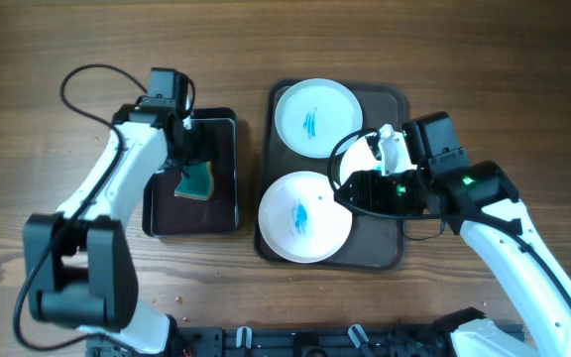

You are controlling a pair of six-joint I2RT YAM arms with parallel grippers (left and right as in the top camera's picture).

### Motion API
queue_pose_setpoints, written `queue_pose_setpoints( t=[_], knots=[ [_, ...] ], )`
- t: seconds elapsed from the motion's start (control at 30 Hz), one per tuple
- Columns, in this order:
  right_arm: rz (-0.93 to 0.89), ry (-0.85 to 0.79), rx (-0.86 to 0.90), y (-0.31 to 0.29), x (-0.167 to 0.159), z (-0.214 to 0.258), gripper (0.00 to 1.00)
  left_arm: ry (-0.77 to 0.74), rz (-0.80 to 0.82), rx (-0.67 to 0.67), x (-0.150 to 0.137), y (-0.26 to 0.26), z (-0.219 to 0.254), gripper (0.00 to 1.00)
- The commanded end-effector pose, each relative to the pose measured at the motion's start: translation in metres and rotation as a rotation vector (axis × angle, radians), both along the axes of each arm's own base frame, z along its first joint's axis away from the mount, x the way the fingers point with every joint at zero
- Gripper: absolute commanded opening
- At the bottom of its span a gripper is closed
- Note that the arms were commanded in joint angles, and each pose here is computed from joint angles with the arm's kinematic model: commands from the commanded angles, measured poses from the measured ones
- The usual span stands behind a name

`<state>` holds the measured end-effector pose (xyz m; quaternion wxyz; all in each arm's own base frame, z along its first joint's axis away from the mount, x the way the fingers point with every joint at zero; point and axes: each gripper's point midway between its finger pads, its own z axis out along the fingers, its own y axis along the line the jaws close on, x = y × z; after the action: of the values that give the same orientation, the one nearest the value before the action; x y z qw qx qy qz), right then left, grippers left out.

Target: Clean dirty plates on tray and stack at the side

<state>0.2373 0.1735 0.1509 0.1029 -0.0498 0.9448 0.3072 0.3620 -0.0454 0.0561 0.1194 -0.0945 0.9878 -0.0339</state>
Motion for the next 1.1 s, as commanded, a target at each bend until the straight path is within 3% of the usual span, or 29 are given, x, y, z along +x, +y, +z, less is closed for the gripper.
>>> queue_pose_setpoints(
  t=[0.0,0.13,0.2,0.23,0.4,0.43,0.47,0.57,0.67,0.77,1.0,1.07],
  knots=[
    [-0.005,-0.001,-0.012,0.0,0.003,0.0,0.62,0.073,-0.037,0.026,-0.004,-0.001,-0.031,0.66],
    [-0.005,0.001,-0.013,0.0,0.003,0.0,0.62,0.112,-0.032,0.055,-0.007,0.004,-0.046,0.32],
    [-0.005,-0.001,-0.013,0.0,0.003,0.0,0.62,0.108,-0.032,0.055,-0.006,0.004,-0.044,0.07],
    [-0.005,-0.002,-0.012,0.0,0.003,0.0,0.62,0.103,-0.032,0.054,-0.006,0.003,-0.043,0.04],
    [-0.005,-0.002,-0.012,0.0,0.003,0.0,0.62,0.056,-0.029,0.049,0.001,0.003,-0.017,0.06],
    [-0.005,-0.001,-0.012,0.0,0.003,0.0,0.62,0.048,-0.026,0.047,0.002,0.002,-0.012,0.33],
    [-0.005,-0.001,-0.013,0.0,0.003,0.0,0.62,0.037,-0.022,0.045,0.003,0.002,-0.005,0.52],
    [-0.005,0.0,-0.014,0.0,0.002,-0.001,0.62,0.022,-0.02,0.034,0.001,0.001,0.013,0.71],
    [-0.03,0.013,-0.056,-0.007,0.002,-0.006,0.66,0.053,-0.006,0.022,-0.01,0.0,0.017,0.79],
    [-0.131,0.066,-0.163,-0.027,0.0,-0.018,0.67,0.116,-0.009,0.012,-0.024,-0.001,0.011,0.76],
    [-0.067,0.118,-0.167,-0.027,-0.018,-0.036,0.71,0.113,-0.009,0.013,-0.037,0.001,-0.034,0.5],
    [-0.039,0.134,-0.154,-0.025,-0.023,-0.04,0.71,0.094,-0.009,0.01,-0.037,0.001,-0.044,0.31]
  ],
)
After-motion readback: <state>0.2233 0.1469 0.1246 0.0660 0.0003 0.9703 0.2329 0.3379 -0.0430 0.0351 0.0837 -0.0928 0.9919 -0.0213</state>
